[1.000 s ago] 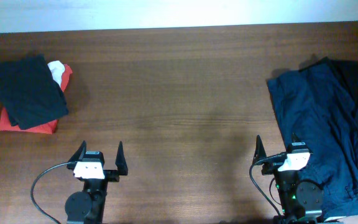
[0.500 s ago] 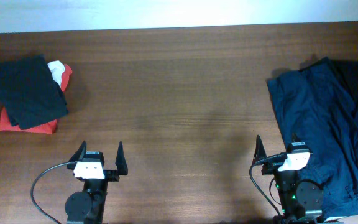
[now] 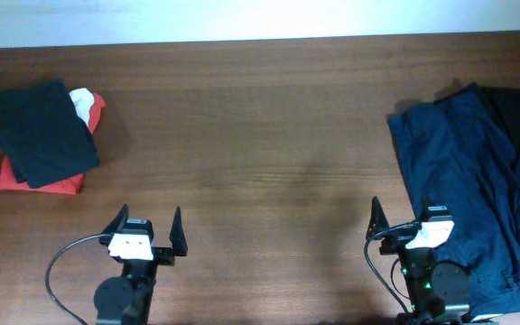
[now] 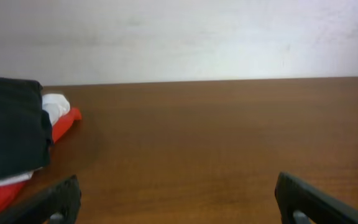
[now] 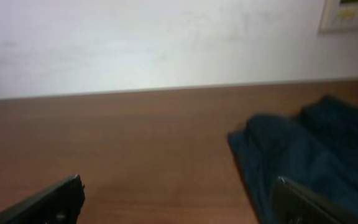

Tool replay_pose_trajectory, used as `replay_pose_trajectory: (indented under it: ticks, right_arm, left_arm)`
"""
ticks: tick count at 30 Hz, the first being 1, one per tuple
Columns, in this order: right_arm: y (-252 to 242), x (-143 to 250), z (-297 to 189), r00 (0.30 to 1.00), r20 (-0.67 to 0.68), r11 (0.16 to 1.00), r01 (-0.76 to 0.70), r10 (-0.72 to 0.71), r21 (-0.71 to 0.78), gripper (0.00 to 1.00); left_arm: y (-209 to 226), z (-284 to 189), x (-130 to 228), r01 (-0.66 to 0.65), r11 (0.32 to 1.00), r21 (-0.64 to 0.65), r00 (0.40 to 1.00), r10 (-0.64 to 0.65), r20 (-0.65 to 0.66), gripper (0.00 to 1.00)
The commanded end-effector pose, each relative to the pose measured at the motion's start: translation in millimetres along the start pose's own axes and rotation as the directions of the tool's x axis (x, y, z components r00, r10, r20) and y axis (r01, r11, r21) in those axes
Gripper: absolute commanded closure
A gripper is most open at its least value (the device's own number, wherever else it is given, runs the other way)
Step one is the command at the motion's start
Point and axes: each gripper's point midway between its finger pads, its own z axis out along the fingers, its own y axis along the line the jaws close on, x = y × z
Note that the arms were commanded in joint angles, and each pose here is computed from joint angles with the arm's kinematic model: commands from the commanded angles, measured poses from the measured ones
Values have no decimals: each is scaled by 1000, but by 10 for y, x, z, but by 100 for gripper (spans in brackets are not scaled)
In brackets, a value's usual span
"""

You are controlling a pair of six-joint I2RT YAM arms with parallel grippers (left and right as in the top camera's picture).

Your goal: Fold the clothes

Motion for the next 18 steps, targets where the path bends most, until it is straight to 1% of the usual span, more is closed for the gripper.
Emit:
replay_pose_trajectory:
  ticks: [1,3,4,5,7,9,11,13,14,15,16,17,18]
  right_arm:
    - [76,-300,-110,1000,-13,1000,-16,16,-19,1]
    - [85,-379,-114,998,-64,1000,-20,19,-13,1]
    - [88,-426,-97,992,-126,1000,-24,23,-5,1]
    - [89,-472,-41,977,-210,1000,-28,29,6,1]
    - [84,-476,69,948,-316,999,-32,37,20,1]
    - [65,-391,188,874,-482,998,-35,53,47,1]
    - [18,-304,355,765,-639,996,-32,78,84,1]
    - [-34,-198,617,658,-746,993,-31,104,111,1]
    - [-115,-142,812,632,-769,992,-1,98,126,1]
    - [-309,-36,923,618,-776,980,46,123,192,0]
    - [-598,133,970,590,-788,948,116,175,298,8]
    - [-796,286,1017,568,-797,919,167,207,358,15]
    - [-873,438,1140,559,-801,914,172,216,367,18]
  left_arm:
    - [-36,-48,-81,-11,1000,18,993,13,-113,1]
    - [-37,-15,-121,-10,1000,17,979,14,-202,1]
    - [-39,41,-170,-10,1000,17,970,14,-241,1]
    - [-41,161,-229,-10,1000,16,951,14,-310,1]
    - [-49,318,-241,-7,1000,19,914,14,-405,1]
    - [-126,460,-187,16,998,57,871,14,-491,1]
    - [-219,566,-68,51,994,99,828,13,-561,1]
    - [-295,616,99,85,988,130,788,13,-615,1]
    - [-291,627,148,87,988,127,778,13,-629,1]
    - [-288,634,141,85,988,126,780,13,-626,1]
    - [-286,644,130,83,989,126,784,13,-621,1]
    - [-286,656,115,82,989,126,789,13,-614,1]
    - [-287,673,93,81,988,128,796,13,-605,1]
